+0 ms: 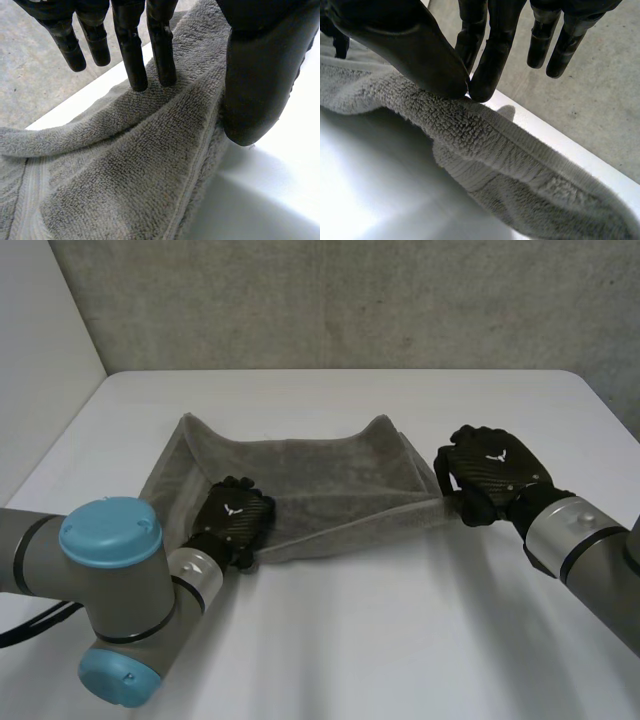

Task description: Fold the towel.

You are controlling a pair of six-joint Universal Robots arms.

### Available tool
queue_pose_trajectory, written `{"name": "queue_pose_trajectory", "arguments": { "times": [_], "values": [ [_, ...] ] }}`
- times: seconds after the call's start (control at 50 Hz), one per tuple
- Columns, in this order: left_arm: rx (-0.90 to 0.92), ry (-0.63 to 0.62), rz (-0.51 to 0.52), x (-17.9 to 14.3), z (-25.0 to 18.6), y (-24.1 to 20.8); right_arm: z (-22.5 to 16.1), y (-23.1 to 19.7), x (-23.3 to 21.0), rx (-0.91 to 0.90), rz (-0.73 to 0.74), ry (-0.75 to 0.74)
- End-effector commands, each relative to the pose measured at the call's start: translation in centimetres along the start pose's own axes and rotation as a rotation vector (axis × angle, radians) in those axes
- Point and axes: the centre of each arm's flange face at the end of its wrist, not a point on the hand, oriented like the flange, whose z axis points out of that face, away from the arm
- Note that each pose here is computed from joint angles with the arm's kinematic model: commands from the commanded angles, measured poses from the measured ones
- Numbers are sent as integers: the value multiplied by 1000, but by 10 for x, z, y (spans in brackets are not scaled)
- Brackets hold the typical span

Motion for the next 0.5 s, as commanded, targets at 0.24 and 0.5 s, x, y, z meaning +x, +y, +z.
{"name": "queue_pose_trajectory", "arguments": {
  "times": [0.24,0.5],
  "values": [
    [12,-113,-8,-25,-9,-8,-9,-3,49,-57,-4,120],
    [-31,-94,-12,-23,-24,0,-10,3,57,-81,-13,141]
  ]
}}
